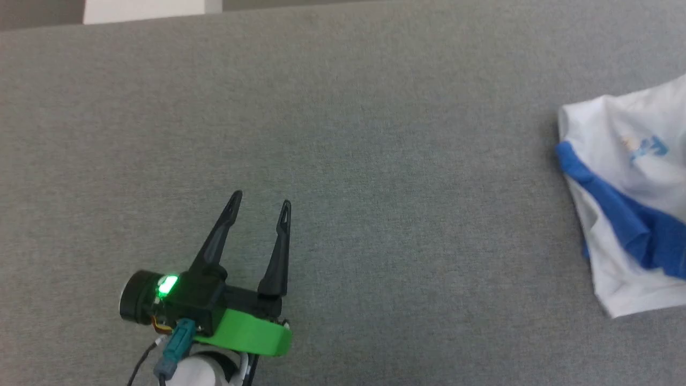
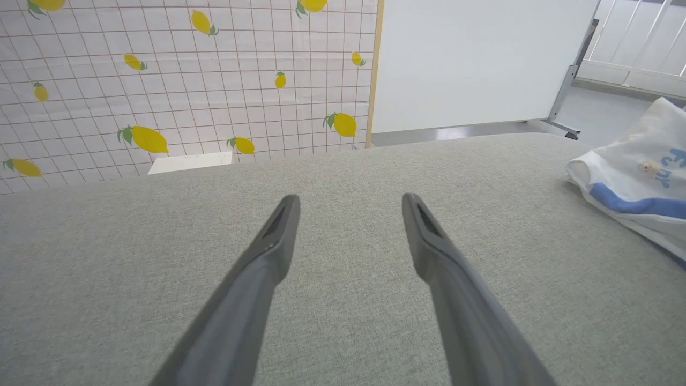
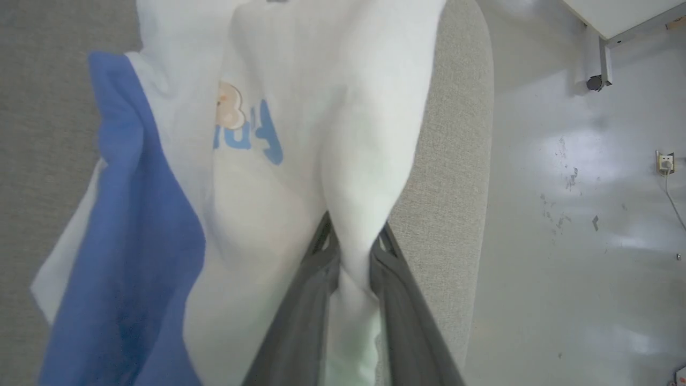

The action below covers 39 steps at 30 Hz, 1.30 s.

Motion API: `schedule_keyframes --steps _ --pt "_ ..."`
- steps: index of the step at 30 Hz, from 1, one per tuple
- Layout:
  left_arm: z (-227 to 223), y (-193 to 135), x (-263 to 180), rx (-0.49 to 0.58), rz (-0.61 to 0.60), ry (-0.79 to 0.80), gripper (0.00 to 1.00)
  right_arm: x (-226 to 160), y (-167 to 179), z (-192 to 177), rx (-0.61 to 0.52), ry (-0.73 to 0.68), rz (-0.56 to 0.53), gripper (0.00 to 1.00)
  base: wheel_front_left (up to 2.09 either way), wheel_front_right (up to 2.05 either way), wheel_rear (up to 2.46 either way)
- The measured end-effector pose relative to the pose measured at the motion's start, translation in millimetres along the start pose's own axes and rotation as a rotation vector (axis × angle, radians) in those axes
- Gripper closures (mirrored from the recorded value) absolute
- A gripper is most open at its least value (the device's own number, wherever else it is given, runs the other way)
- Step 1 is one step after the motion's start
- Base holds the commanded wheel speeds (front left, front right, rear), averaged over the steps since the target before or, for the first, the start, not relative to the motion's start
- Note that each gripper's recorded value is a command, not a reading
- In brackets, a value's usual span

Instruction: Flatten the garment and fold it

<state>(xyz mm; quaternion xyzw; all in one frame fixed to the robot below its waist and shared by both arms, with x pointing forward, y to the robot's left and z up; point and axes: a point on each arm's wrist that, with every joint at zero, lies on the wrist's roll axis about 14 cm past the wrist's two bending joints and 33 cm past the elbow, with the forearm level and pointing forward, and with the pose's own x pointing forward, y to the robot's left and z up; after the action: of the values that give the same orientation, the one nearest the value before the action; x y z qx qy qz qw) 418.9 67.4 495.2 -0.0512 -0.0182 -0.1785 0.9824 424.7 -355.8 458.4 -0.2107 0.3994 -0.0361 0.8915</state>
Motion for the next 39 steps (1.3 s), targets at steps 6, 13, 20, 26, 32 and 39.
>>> schedule_keyframes --steps 6,13,20,26,32,39 --pt "-21 0 23 0.015 -0.042 0.035 0.00 19 -42 -7 -0.025 0.057 -0.092 1.00 0.00 0.00 0.00" --pt "-48 4 38 0.007 -0.060 0.087 0.00 37 -83 -22 -0.070 0.134 -0.186 1.00 0.00 0.00 0.00" --pt "-62 10 49 0.008 -0.060 0.074 0.00 60 -88 -32 -0.092 0.169 -0.205 1.00 0.00 0.00 0.00" --pt "-76 11 53 0.032 -0.078 0.085 0.00 74 -88 -46 -0.115 0.201 -0.221 0.26 0.00 0.00 0.00" --pt "-73 6 58 0.029 -0.095 0.046 0.00 75 -91 -48 -0.115 0.193 -0.243 0.00 0.00 0.00 0.00" --pt "-58 11 55 -0.029 -0.019 0.028 0.00 59 -92 -43 -0.075 0.149 -0.251 0.00 0.00 0.00 0.00"
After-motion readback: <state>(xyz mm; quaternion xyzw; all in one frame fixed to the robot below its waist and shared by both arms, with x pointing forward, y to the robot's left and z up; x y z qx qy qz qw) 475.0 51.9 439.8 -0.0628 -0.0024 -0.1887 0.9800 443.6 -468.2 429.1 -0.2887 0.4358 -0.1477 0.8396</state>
